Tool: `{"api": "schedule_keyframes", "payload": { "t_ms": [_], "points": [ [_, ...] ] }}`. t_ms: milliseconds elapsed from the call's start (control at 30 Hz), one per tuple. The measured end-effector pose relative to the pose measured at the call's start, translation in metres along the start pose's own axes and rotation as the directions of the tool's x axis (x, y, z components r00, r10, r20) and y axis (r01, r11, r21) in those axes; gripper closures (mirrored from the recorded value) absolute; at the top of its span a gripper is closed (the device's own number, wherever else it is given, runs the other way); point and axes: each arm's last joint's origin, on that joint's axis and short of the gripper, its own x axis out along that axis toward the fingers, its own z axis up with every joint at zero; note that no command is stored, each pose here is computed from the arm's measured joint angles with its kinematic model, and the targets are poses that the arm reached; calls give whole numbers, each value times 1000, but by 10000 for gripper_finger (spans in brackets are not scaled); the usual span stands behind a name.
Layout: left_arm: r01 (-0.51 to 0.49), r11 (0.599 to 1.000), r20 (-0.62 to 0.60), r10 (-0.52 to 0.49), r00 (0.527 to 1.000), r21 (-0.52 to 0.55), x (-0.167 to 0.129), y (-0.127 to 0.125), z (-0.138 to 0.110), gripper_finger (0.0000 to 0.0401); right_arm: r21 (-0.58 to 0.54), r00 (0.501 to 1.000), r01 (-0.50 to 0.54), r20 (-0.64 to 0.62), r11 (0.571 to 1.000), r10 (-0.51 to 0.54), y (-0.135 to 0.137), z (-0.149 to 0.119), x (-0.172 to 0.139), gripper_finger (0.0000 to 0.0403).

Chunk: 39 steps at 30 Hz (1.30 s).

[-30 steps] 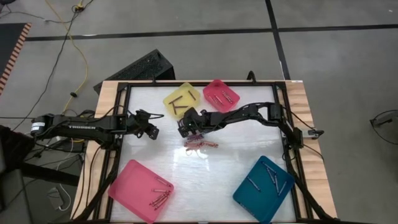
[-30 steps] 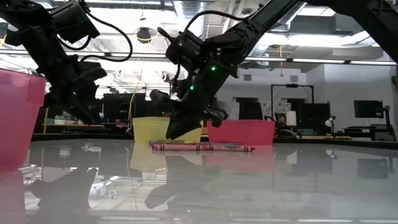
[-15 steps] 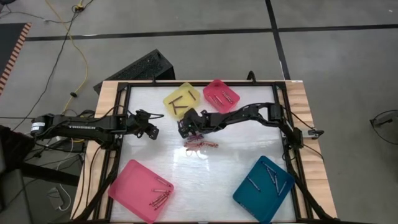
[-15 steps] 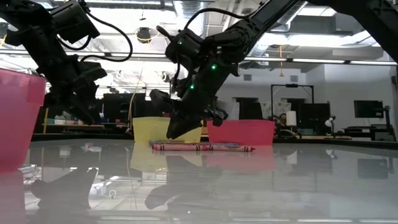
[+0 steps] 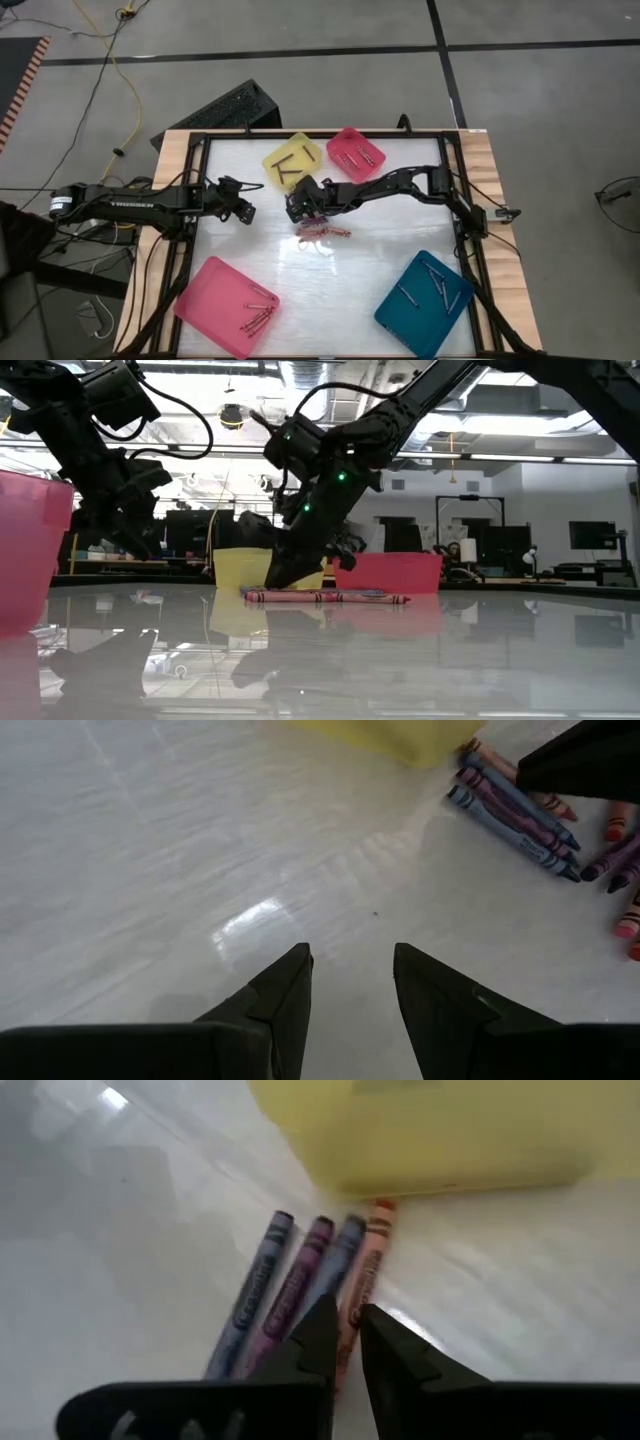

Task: Sort crayons
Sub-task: Put the red crayon into the pink bin

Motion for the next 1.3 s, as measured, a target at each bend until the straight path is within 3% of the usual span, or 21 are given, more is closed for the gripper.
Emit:
{"api": "schedule_keyframes", "payload": {
  "t_ms": [400,700,867,1133,1300],
  "points": [
    [12,1000,-2,-12,1000,6,0,-1,0,268,54,997,4,-71,999,0,-5,-3,2,341],
    [17,1000,-8,-17,1000,11,0,-1,0,268,27,992,28,-121,999,-24,-5,-9,-1,394],
    [17,1000,-8,-17,1000,11,0,-1,0,268,20,992,25,-124,999,-23,-2,-11,-2,397],
    [23,1000,-16,-22,1000,11,0,-1,0,268,-25,996,49,-70,998,-51,11,-2,-18,400],
    [24,1000,-24,-23,999,12,0,-1,-1,268,-76,1000,-1,9,997,1,29,20,-35,400]
  ]
}}
